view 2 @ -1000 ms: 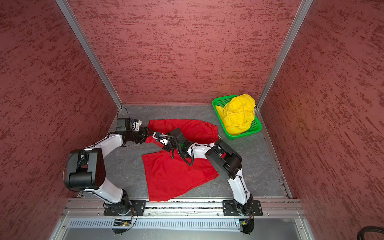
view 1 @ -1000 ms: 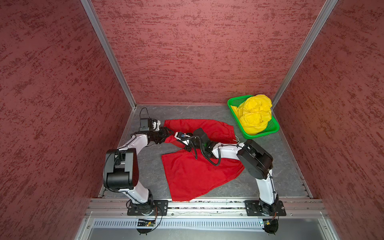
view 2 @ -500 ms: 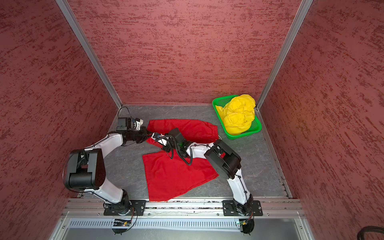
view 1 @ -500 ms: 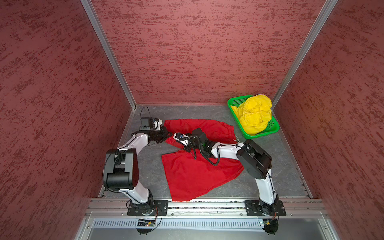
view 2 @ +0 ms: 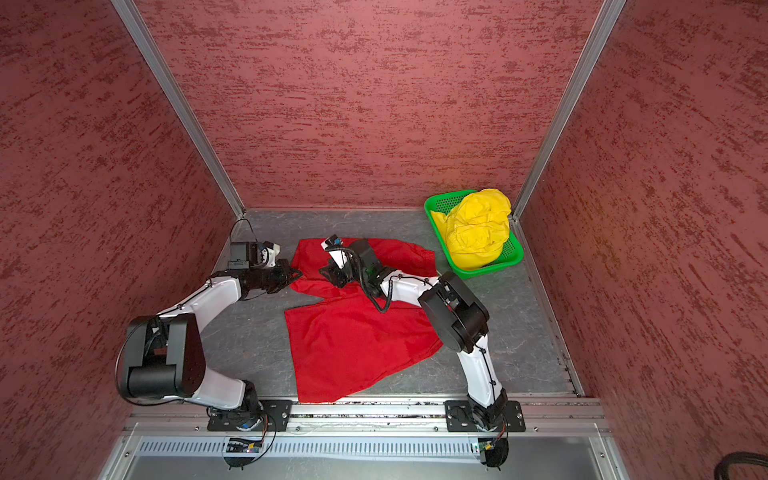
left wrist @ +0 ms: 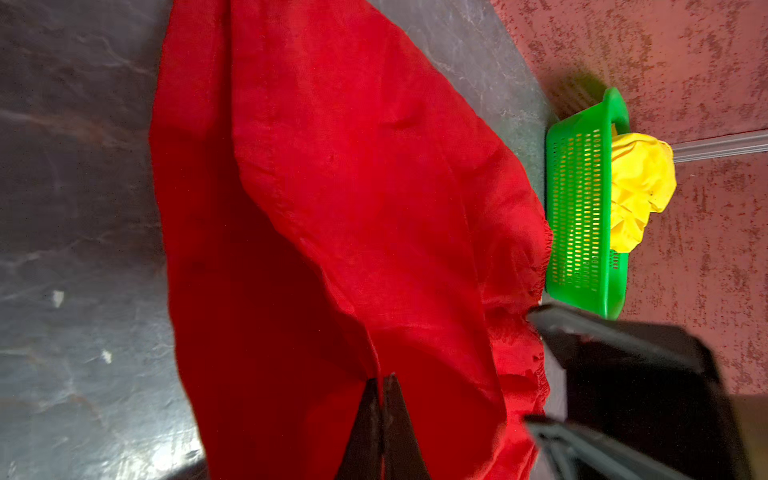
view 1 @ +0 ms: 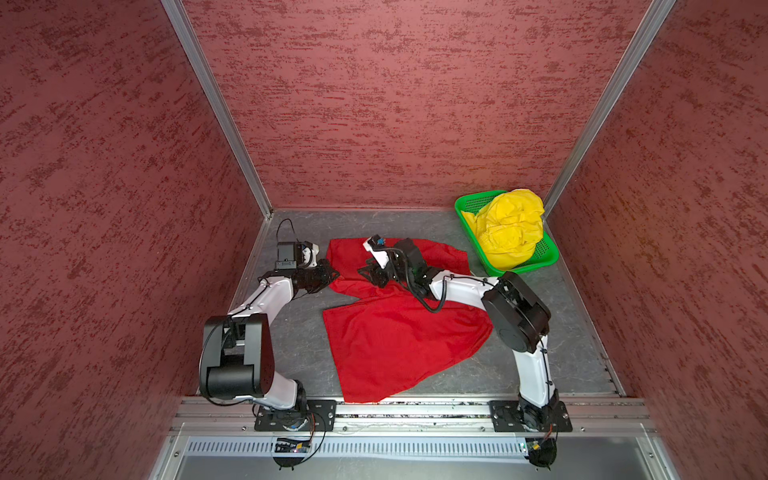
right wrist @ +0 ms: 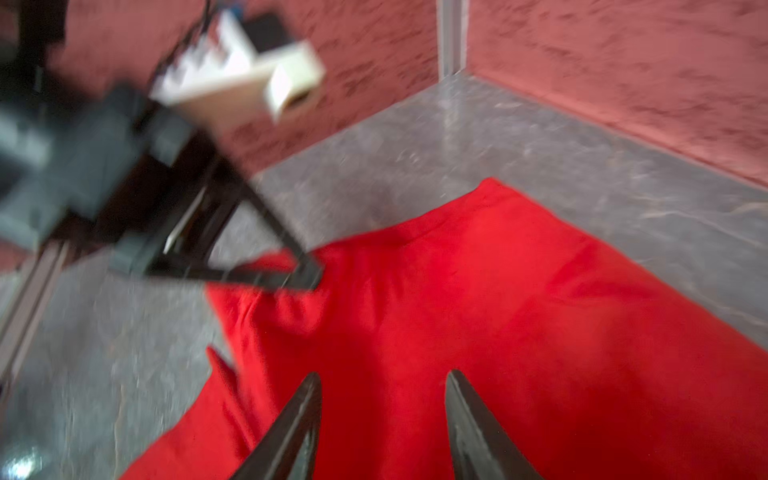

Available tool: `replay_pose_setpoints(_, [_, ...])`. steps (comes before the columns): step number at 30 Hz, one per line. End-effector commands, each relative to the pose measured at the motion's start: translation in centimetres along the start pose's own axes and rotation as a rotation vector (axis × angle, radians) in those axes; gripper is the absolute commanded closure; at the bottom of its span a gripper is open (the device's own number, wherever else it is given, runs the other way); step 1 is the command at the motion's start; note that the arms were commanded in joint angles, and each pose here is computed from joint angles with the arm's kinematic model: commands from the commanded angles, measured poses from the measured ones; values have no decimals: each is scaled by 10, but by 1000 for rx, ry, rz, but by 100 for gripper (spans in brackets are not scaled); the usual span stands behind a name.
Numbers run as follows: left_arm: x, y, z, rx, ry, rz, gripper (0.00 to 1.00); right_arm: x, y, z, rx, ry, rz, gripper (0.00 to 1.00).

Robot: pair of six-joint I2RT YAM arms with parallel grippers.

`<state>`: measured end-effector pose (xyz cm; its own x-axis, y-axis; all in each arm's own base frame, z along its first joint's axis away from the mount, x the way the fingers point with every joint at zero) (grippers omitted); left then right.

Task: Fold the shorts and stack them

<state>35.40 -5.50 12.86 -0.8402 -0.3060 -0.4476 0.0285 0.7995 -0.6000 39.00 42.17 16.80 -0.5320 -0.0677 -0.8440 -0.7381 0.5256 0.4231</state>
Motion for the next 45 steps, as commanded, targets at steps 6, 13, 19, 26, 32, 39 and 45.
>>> replay_pose_setpoints(6, [6, -4, -14, -61, -57, 71, 100, 25, -61, 44, 227, 136, 273, 52])
replay_pose_setpoints(13, [15, 2, -12, -97, -65, 89, 100, 54, -110, 72, 373, 229, 379, 53])
replay_pose_setpoints(19, [13, 13, -15, -171, -75, 89, 100, 72, -161, 77, 508, 291, 463, 53])
replay_pose_setpoints(26, [7, 41, -23, -346, -87, 79, 93, 39, -196, 69, 583, 215, 487, 53])
replay_pose_setpoints(32, [-2, 53, -18, -381, -59, 22, 63, 13, -200, 63, 554, 158, 501, 52])
replay_pose_setpoints(39, [-12, 8, -19, -301, -86, 99, 50, -43, -159, 37, 449, 108, 447, 48])
replay_pose_setpoints(45, [-20, -20, 7, -244, -53, 153, 59, -54, -119, -14, 383, 61, 409, 48])
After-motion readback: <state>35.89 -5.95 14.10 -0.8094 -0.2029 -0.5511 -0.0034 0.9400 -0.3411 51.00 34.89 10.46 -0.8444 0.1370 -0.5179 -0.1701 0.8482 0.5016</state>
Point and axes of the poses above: each gripper's point midway between its finger pads, its own z axis out along the fingers, its own y axis along the line the jaws close on, x = y × z, the point moved 3 cm from there along -z, back along the fingers, and after that the axes turned 12 degrees about z, right-handed, at the moved point
